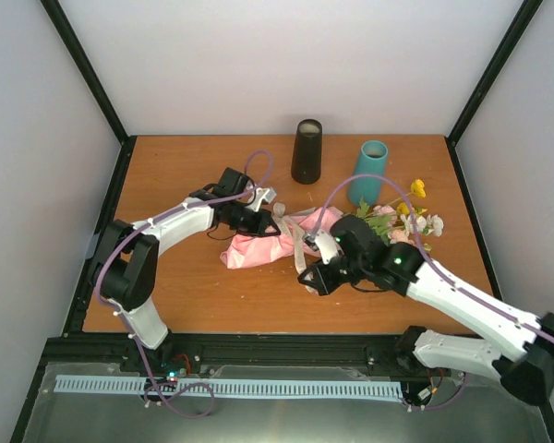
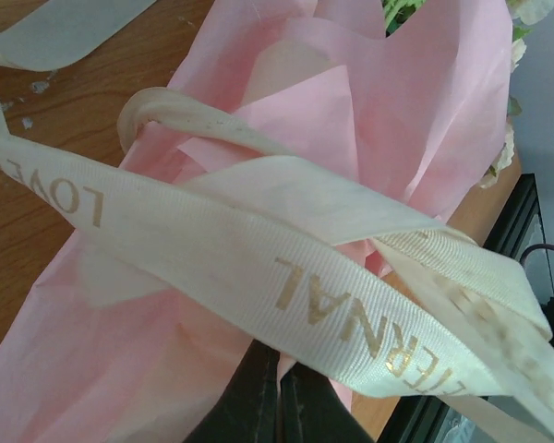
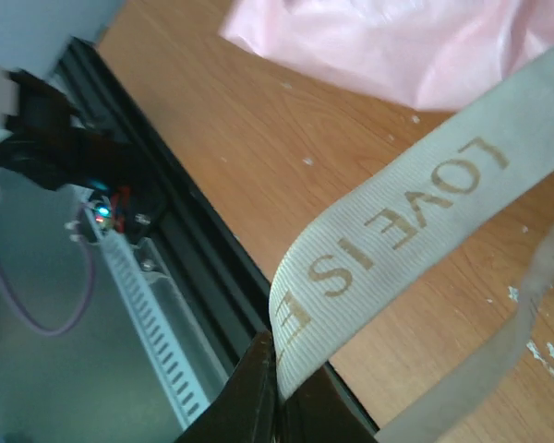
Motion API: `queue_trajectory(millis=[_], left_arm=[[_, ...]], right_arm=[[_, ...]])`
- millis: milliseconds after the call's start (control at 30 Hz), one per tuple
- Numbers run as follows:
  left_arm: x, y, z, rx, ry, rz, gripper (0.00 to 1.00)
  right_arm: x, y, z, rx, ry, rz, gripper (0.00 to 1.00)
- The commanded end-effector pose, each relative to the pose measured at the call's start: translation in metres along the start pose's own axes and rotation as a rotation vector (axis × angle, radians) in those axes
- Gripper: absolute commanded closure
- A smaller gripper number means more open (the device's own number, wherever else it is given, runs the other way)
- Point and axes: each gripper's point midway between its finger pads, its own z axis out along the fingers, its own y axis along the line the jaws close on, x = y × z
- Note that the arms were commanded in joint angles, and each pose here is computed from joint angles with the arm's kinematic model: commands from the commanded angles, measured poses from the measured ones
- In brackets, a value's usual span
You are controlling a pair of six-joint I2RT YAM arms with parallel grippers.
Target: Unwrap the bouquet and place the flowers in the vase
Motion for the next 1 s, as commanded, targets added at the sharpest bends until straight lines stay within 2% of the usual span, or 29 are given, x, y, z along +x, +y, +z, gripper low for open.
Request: queue_trajectory(millis=[0, 167, 367, 467, 567, 600, 667, 700, 800, 967], left_arm=[[-0.013, -0.002, -0.003, 0.007, -0.023, 0.038, 1.0], [-0.011, 0.001, -0.001, 0.007, -0.015, 0.032, 1.0], [-0.008, 0.005, 0.001, 0.001, -0.012, 0.024, 1.0], [-0.006, 0.006, 0.002, 0.003, -0.01, 0.018, 1.0], [-0.005, 0.006, 0.001, 0.004, -0.013, 0.016, 1.0], [-0.004, 0.006, 0.002, 0.003, -0.011, 0.015, 1.0], [-0.002, 0.006, 0.001, 0.007, -0.009, 0.018, 1.0], [-0.001, 0.006, 0.001, 0.009, -0.007, 0.022, 1.0], [0.004, 0.008, 0.002, 0.007, 0.004, 0.022, 1.0], [0.009, 0.007, 0.001, 0.014, -0.003, 0.017, 1.0]], right_arm=[[-0.003, 0.027, -0.037, -0.085, -0.118, -0.068, 0.96], [-0.024, 0.049, -0.077, -0.129, -0.294, -0.149, 0.96], [-0.04, 0.065, -0.107, -0.152, -0.436, -0.234, 0.96], [-0.044, 0.06, -0.11, -0.112, -0.456, -0.239, 0.95], [-0.037, 0.054, -0.099, -0.095, -0.401, -0.233, 0.91], [-0.035, 0.05, -0.095, -0.085, -0.385, -0.225, 0.86], [-0.03, 0.036, -0.085, -0.032, -0.354, -0.192, 0.54], [-0.029, 0.025, -0.081, 0.015, -0.345, -0.17, 0.42], [-0.021, -0.014, -0.069, 0.193, -0.307, -0.082, 0.3], [0.0, -0.053, -0.053, 0.338, -0.24, 0.057, 0.16]])
